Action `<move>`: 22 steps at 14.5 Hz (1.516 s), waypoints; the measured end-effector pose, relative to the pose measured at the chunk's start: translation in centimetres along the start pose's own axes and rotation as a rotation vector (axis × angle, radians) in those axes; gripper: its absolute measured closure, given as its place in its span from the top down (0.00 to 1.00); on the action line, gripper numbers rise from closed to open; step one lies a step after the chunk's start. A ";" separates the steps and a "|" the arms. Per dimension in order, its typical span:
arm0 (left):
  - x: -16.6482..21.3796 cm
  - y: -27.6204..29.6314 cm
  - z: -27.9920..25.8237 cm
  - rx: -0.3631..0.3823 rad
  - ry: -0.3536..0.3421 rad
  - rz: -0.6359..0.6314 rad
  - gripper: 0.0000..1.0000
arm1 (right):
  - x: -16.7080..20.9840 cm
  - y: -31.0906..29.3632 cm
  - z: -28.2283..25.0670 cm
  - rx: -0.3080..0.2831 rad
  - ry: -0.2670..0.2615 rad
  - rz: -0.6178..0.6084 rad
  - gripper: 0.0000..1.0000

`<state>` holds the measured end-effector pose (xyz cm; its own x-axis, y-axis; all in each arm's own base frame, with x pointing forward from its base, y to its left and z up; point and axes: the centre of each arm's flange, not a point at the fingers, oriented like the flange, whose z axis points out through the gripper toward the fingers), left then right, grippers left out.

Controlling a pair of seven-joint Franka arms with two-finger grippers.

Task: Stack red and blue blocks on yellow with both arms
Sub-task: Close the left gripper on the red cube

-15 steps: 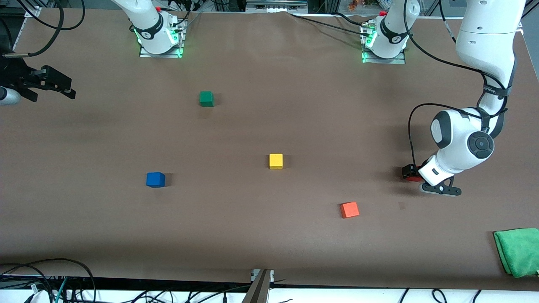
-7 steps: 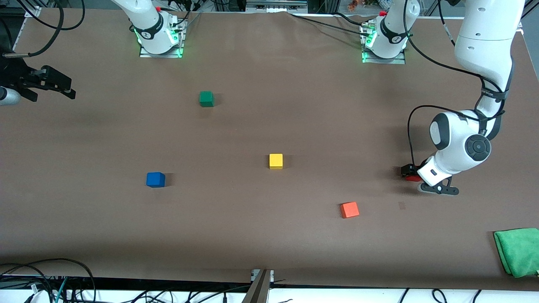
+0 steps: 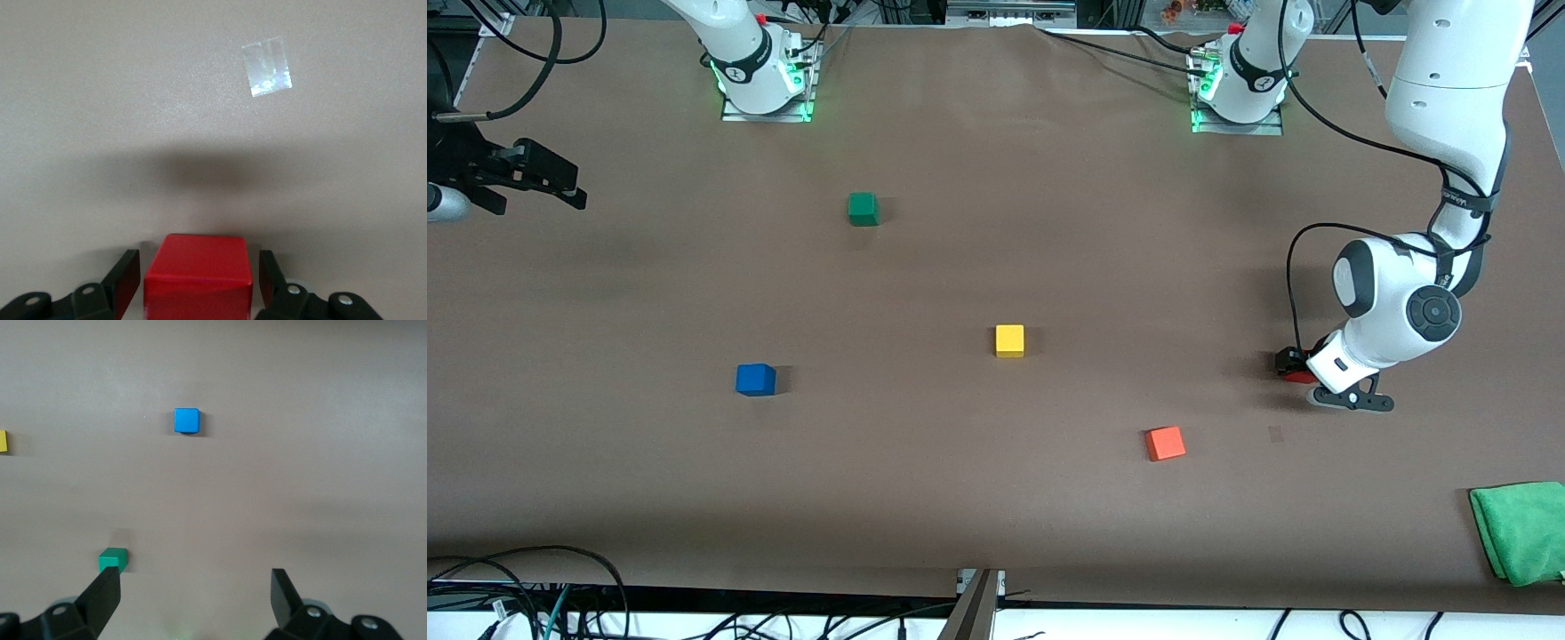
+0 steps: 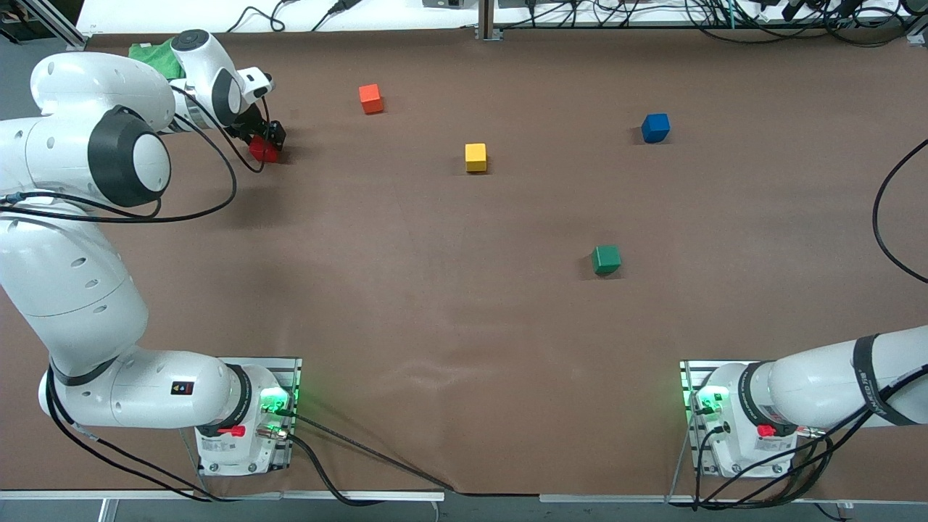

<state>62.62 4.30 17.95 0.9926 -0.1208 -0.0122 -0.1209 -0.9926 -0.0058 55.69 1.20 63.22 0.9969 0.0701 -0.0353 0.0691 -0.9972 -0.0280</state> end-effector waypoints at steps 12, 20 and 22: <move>-0.2 -0.1 -1.5 -0.014 -0.045 -0.003 0.90 | 0.0 0.0 0.0 0.000 0.000 0.000 1.00; -0.4 -0.1 -2.2 -0.020 -0.060 -0.003 0.89 | 0.0 0.0 0.0 0.000 0.000 0.000 1.00; -0.4 -0.1 -2.2 -0.020 -0.060 -0.003 0.88 | 0.0 0.0 0.0 0.000 0.000 0.000 1.00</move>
<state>62.26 4.40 20.11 0.9904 -0.1175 -0.0723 -0.1168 -0.9931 0.0140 55.69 1.17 63.22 0.9970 0.0696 -0.0353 0.0686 -0.9973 -0.0280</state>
